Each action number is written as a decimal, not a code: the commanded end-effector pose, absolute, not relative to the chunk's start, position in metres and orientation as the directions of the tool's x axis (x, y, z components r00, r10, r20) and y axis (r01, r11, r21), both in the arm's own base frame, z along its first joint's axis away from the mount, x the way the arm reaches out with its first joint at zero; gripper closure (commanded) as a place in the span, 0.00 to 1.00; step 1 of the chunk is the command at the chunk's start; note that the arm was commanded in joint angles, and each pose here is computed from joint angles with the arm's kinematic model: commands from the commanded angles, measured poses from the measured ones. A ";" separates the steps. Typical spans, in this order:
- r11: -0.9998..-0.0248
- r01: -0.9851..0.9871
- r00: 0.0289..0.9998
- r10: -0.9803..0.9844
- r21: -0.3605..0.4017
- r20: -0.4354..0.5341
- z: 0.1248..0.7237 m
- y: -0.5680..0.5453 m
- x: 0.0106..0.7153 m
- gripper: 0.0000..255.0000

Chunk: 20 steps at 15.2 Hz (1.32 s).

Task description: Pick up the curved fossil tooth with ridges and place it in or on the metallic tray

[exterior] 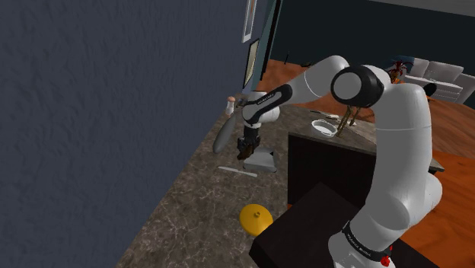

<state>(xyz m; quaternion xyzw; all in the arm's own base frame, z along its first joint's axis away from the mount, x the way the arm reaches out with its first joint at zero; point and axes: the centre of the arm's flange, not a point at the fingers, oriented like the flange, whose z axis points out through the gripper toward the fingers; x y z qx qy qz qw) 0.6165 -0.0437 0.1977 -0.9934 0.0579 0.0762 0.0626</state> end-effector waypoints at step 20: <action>-0.986 -0.123 0.982 -0.104 -0.116 -0.159 0.162 -0.208 0.626 1.00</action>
